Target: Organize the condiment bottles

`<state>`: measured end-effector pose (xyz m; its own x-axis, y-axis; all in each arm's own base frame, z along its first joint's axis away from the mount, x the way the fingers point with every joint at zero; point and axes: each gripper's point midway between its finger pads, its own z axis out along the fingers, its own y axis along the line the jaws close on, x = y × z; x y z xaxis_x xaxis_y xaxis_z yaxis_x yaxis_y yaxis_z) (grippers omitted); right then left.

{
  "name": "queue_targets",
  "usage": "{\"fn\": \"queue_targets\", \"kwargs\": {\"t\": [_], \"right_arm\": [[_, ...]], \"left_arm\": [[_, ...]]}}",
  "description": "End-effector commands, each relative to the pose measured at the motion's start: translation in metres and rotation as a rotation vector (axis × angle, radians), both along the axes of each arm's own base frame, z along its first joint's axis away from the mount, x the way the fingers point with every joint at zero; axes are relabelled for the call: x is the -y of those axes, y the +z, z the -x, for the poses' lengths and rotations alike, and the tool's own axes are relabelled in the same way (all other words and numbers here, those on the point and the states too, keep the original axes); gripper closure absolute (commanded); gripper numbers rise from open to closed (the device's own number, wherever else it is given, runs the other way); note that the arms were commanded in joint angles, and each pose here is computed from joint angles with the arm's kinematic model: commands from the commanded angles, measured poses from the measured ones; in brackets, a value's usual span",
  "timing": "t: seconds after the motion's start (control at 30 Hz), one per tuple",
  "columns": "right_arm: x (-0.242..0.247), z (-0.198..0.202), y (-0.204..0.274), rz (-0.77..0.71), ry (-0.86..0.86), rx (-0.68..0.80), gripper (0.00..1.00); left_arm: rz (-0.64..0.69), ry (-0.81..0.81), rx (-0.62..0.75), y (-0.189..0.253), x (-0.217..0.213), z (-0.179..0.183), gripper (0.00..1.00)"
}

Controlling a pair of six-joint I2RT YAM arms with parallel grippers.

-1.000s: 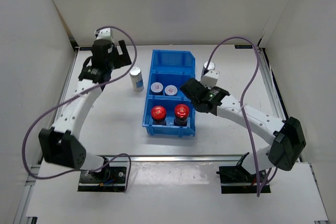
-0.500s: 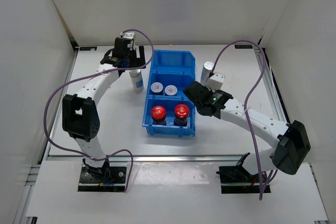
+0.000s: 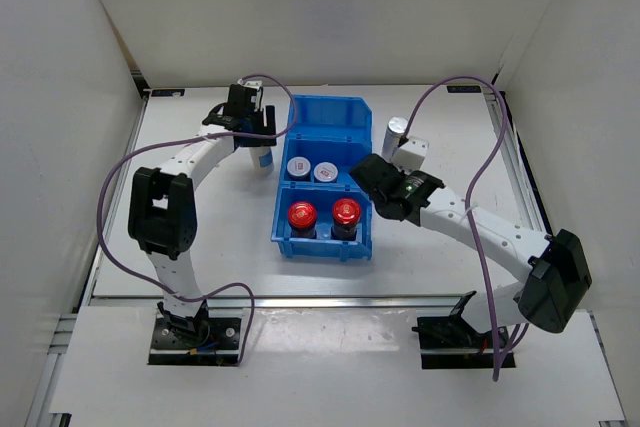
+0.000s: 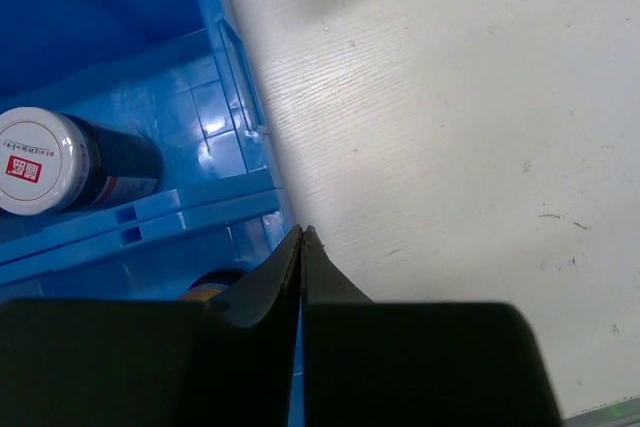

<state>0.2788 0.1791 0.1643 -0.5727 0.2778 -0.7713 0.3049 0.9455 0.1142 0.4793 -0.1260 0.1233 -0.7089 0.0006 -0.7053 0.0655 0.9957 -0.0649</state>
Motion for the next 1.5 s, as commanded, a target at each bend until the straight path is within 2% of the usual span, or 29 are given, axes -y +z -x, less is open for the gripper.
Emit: {"fn": "queue_targets", "kwargs": {"t": [0.0, 0.03, 0.07, 0.13, 0.17, 0.27, 0.43, 0.47, 0.5, 0.57, 0.6, 0.63, 0.73, 0.83, 0.87, 1.0, 1.23, 1.37, 1.43, 1.47], "right_arm": [[0.000, -0.010, 0.008, -0.020, -0.029, 0.038, 0.98], [0.000, -0.010, 0.008, -0.020, -0.029, 0.038, 0.98], [0.000, -0.010, 0.008, -0.020, -0.029, 0.038, 0.98], [-0.001, -0.009, 0.007, -0.025, -0.024, 0.032, 0.98], [-0.001, -0.009, 0.007, -0.025, -0.024, 0.032, 0.98], [0.001, -0.011, 0.007, -0.025, -0.034, 0.032, 0.98], [0.001, -0.011, 0.004, -0.018, -0.033, 0.026, 0.98], [-0.001, -0.013, 0.008, -0.026, -0.034, 0.033, 0.98], [0.000, -0.013, 0.008, -0.019, -0.028, 0.031, 0.98], [-0.001, -0.013, 0.004, -0.011, -0.028, 0.024, 0.98], [-0.002, -0.014, 0.008, -0.018, -0.028, 0.030, 0.98], [-0.002, -0.014, 0.008, -0.018, -0.028, 0.030, 0.98], [-0.002, -0.014, 0.008, -0.018, -0.028, 0.030, 0.98], [-0.002, -0.014, 0.011, -0.032, -0.034, 0.038, 0.98], [-0.001, -0.013, 0.007, -0.025, -0.034, 0.032, 0.98], [0.000, -0.013, 0.010, -0.032, -0.034, 0.038, 0.98], [0.000, -0.013, 0.010, -0.032, -0.034, 0.038, 0.98], [-0.001, -0.013, 0.007, -0.025, -0.034, 0.032, 0.97], [-0.002, -0.012, 0.007, -0.030, -0.029, 0.026, 0.88], [-0.002, -0.012, 0.009, -0.030, -0.029, 0.026, 0.82]], "left_arm": [[0.009, 0.012, 0.029, 0.013, -0.005, -0.001, 0.17], [0.020, 0.013, 0.036, 0.017, -0.007, -0.003, 0.21], [0.028, 0.006, 0.043, 0.021, -0.005, -0.003, 0.30], [0.037, 0.006, 0.077, 0.037, -0.005, -0.004, 0.43], [0.038, 0.006, 0.077, 0.037, -0.005, -0.004, 0.53], [0.057, 0.036, 0.180, 0.087, -0.011, -0.013, 0.72], [0.126, 0.121, 0.409, 0.195, -0.016, -0.018, 0.84], [0.143, 0.105, 0.448, 0.214, -0.007, -0.018, 0.86], [0.172, 0.103, 0.537, 0.257, -0.004, -0.019, 0.89], [0.203, 0.058, 0.569, 0.274, 0.018, -0.027, 0.89], [0.242, 0.022, 0.628, 0.305, 0.025, -0.029, 0.89], [0.250, -0.013, 0.604, 0.292, 0.043, -0.041, 0.89], [0.281, -0.092, 0.618, 0.293, 0.074, -0.054, 0.89], [0.295, -0.151, 0.577, 0.264, 0.103, -0.070, 0.89], [0.276, -0.169, 0.533, 0.237, 0.116, -0.077, 0.89], [0.238, -0.255, 0.463, 0.191, 0.158, -0.079, 0.88], [0.175, -0.228, 0.348, 0.124, 0.161, -0.084, 0.87], [0.122, -0.207, 0.282, 0.088, 0.154, -0.084, 0.76], [0.087, -0.205, 0.232, 0.062, 0.151, -0.083, 0.67], [0.072, -0.213, 0.220, 0.055, 0.149, -0.081, 0.56]]}}
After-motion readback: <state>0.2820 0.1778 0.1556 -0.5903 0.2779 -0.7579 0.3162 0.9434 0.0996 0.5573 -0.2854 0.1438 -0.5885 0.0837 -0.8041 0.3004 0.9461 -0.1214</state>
